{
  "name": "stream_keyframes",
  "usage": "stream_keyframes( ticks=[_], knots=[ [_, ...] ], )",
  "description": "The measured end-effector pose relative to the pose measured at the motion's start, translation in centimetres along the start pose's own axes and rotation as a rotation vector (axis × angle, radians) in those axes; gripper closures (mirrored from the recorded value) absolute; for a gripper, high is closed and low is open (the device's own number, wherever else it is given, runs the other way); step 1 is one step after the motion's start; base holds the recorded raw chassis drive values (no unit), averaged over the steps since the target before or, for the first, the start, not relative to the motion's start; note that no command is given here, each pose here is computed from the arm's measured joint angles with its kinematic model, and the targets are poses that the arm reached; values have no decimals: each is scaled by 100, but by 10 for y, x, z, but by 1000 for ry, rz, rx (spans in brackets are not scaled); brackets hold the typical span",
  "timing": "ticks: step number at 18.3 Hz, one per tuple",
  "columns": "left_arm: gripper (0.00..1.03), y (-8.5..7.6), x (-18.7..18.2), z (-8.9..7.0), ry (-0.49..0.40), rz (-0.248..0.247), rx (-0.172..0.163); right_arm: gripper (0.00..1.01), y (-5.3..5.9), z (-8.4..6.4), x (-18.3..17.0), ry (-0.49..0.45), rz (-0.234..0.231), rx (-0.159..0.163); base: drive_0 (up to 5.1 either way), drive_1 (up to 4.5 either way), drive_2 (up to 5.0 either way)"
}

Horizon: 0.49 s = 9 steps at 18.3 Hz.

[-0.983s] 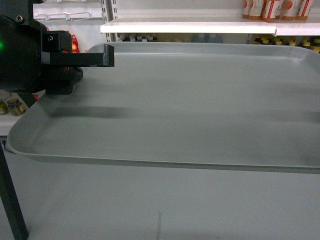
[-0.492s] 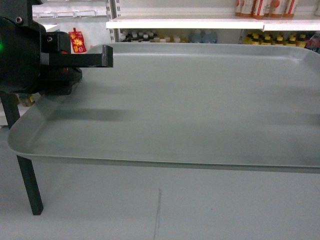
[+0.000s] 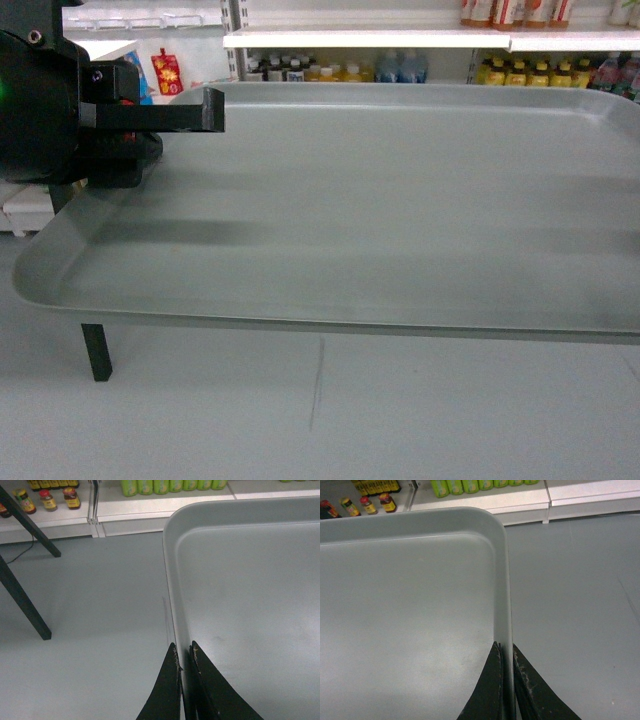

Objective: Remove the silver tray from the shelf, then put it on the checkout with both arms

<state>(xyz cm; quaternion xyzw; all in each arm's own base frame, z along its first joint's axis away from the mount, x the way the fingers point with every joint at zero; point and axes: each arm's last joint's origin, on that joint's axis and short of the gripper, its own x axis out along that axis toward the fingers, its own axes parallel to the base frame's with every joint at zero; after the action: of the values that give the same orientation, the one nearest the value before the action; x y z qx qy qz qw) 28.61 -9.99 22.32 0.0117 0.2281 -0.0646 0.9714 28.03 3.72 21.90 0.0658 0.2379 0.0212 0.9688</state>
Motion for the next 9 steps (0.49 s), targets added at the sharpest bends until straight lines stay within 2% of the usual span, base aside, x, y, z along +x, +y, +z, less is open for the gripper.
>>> stream_keyframes(
  ticks=[9],
  knots=[
    [100, 0, -1, 0, 1, -1, 1, 98, 0, 0, -1, 4, -1, -3, 2, -414, 419]
  ],
)
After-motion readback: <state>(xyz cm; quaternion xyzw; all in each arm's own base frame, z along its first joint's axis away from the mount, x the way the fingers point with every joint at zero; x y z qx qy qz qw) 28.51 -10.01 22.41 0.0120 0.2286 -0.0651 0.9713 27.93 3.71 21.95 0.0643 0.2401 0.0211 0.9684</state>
